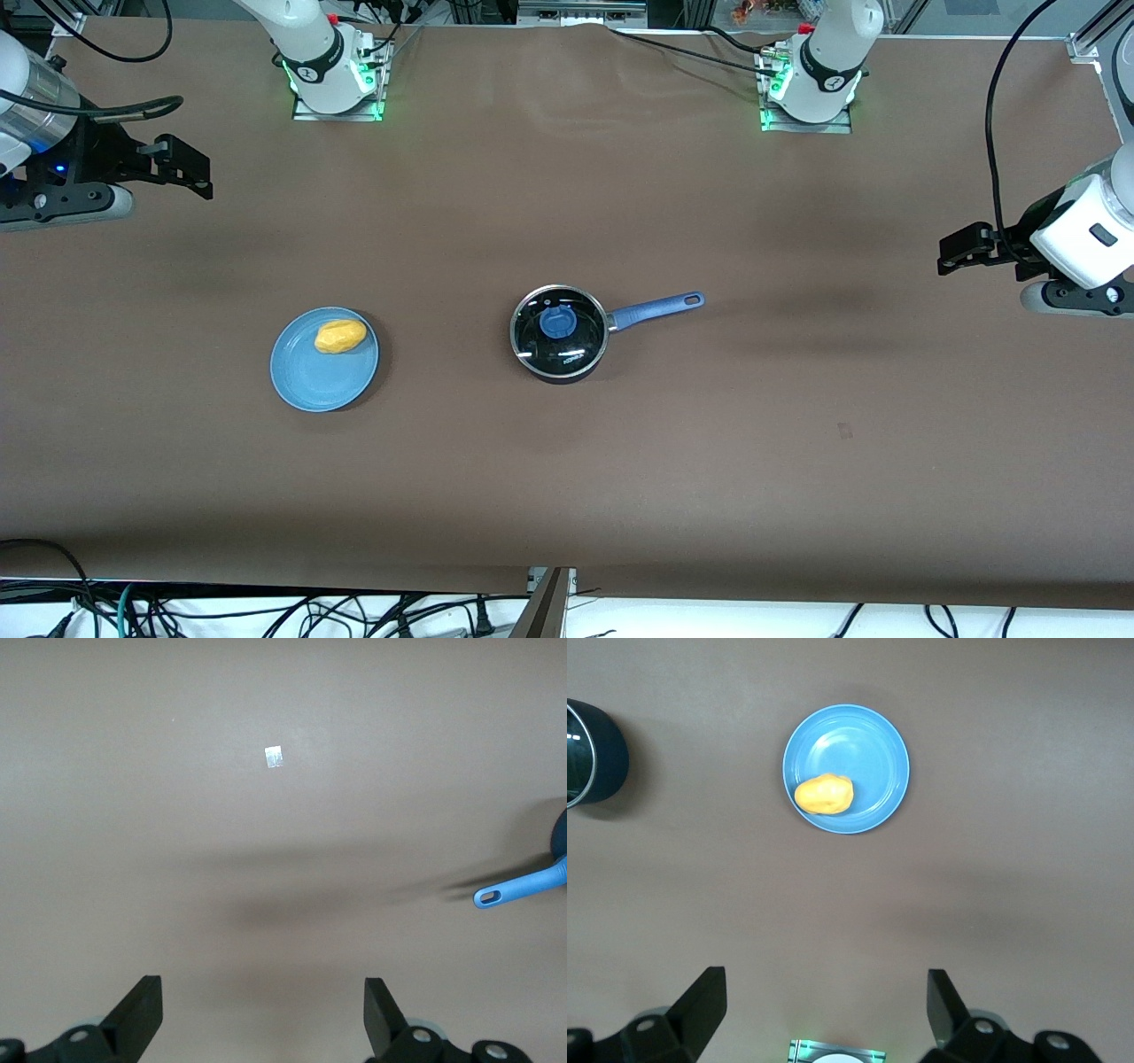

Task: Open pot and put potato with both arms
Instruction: 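Reach the left gripper toward the glass lid on the saucepan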

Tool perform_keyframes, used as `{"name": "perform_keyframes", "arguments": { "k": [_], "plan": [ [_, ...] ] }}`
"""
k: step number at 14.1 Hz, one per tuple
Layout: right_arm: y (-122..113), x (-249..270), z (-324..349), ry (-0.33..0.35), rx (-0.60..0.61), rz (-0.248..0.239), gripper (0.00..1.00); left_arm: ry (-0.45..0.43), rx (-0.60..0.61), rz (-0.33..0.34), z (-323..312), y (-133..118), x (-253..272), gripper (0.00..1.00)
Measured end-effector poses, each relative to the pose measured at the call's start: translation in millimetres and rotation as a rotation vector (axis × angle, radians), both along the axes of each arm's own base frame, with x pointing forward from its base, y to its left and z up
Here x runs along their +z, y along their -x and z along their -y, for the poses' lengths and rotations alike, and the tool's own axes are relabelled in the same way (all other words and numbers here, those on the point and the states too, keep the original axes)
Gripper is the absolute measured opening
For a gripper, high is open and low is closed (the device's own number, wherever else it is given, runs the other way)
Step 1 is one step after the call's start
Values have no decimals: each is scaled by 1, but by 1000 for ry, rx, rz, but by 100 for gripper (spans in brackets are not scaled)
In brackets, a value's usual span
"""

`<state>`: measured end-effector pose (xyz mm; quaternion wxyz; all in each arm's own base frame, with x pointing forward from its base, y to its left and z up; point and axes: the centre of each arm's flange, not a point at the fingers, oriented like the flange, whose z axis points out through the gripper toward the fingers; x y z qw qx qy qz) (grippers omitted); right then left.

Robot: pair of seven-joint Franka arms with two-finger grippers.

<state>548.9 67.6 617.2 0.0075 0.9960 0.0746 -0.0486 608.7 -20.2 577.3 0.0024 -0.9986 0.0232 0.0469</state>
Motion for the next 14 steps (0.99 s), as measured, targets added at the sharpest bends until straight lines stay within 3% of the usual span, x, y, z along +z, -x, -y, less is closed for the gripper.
{"name": "perform_keyframes", "arguments": {
  "k": [7,10,14],
  "plan": [
    [0,0,0,0,0,0,100,9,29,-3,34,-1,-9,100],
    [0,0,0,0,0,0,100,56,156,44,130,-12,-50,100],
    [0,0,0,0,0,0,100,113,282,59,239,-16,-117,100]
  ]
}}
